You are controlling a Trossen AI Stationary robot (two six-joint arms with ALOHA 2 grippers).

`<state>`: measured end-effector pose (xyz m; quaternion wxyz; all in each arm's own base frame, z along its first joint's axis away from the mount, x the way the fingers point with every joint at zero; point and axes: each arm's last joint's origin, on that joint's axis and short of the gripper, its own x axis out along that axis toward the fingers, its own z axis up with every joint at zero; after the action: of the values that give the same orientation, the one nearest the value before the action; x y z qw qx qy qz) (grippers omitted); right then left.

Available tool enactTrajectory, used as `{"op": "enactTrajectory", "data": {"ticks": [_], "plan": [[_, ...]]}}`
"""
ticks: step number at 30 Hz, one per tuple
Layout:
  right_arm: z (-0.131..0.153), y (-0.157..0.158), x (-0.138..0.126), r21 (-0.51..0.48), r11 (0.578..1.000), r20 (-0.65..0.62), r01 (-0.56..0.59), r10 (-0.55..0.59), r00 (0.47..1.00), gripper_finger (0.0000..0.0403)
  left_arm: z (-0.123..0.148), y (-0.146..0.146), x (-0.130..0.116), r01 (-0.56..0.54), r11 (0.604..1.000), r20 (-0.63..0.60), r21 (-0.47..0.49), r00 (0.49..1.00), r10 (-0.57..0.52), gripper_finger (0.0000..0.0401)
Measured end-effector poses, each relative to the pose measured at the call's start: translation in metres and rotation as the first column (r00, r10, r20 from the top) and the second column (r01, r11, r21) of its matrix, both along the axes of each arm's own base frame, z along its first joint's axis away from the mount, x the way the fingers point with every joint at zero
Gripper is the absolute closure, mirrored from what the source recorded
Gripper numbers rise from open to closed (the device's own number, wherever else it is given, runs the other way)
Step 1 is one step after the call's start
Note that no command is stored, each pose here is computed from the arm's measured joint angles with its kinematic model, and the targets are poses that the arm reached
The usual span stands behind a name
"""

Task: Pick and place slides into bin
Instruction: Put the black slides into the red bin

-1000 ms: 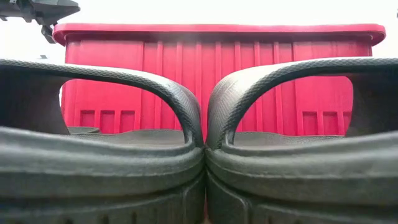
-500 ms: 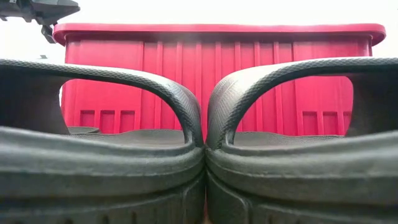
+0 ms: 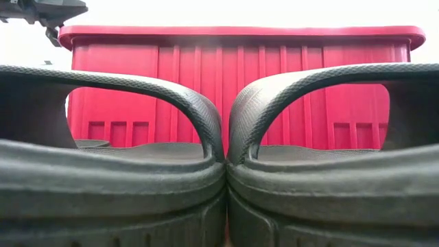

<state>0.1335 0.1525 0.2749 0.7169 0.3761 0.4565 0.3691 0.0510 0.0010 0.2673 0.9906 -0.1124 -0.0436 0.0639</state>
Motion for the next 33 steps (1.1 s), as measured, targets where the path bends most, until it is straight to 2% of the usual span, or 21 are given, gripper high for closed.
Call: {"op": "enactTrajectory", "data": {"ticks": [4, 7, 9, 12, 14, 17, 20, 25, 27, 30, 31, 33], "plan": [[0.019, -0.020, 0.008, -0.121, 0.991, 0.038, 0.056, -0.052, 0.998, 0.0401, 0.000, 0.000, 0.000, 0.000, 1.000, 0.000, 0.000, 1.000, 0.000, 0.0370], [0.044, -0.040, 0.012, -0.240, 0.961, 0.113, 0.138, -0.114, 0.987, 0.0401, 0.000, 0.000, 0.000, 0.000, 1.000, -0.001, 0.001, 1.000, 0.000, 0.0370], [0.062, -0.057, 0.010, -0.359, 0.907, 0.186, 0.219, -0.161, 0.969, 0.0401, 0.000, 0.000, 0.000, 0.000, 1.000, -0.001, 0.001, 1.000, 0.000, 0.0370], [0.087, -0.082, 0.007, -0.546, 0.765, 0.232, 0.343, -0.255, 0.939, 0.0401, 0.000, 0.000, 0.000, -0.001, 1.000, -0.001, 0.002, 1.000, 0.001, 0.0370], [0.110, -0.096, 0.007, -0.581, 0.700, 0.290, 0.414, -0.298, 0.910, 0.0401, 0.000, 0.000, 0.000, -0.001, 1.000, -0.002, 0.002, 1.000, 0.001, 0.0370], [0.139, -0.116, 0.000, -0.628, 0.627, 0.344, 0.462, -0.309, 0.887, 0.0401, 0.000, 0.000, 0.000, -0.001, 1.000, -0.002, 0.005, 1.000, 0.001, 0.0370], [0.164, -0.133, -0.004, -0.679, 0.524, 0.407, 0.514, -0.314, 0.858, 0.0401, 0.000, 0.000, 0.000, -0.004, 1.000, -0.005, 0.025, 1.000, 0.004, 0.0370], [0.193, -0.162, -0.014, -0.726, 0.377, 0.477, 0.575, -0.327, 0.816, 0.0401, 0.000, 0.000, 0.000, -0.010, 0.999, -0.008, 0.046, 1.000, 0.010, 0.0370], [0.200, -0.173, -0.016, -0.753, 0.319, 0.490, 0.575, -0.312, 0.814, 0.0400, 0.000, 0.000, 0.000, -0.010, 0.999, -0.008, 0.049, 1.000, 0.011, 0.0370], [0.207, -0.190, -0.014, -0.785, 0.278, 0.480, 0.554, -0.293, 0.827, 0.0400, 0.000, 0.001, 0.000, -0.024, 0.998, -0.009, 0.050, 1.000, 0.024, 0.0370], [0.208, -0.198, -0.012, -0.788, 0.274, 0.478, 0.552, -0.294, 0.828, 0.0400, 0.000, 0.001, 0.000, -0.027, 0.998, -0.009, 0.049, 1.000, 0.028, 0.0370], [0.209, -0.214, -0.005, -0.782, 0.293, 0.476, 0.550, -0.290, 0.830, 0.0400, 0.000, 0.001, 0.000, -0.027, 0.998, -0.009, 0.049, 1.000, 0.028, 0.0370]]}}
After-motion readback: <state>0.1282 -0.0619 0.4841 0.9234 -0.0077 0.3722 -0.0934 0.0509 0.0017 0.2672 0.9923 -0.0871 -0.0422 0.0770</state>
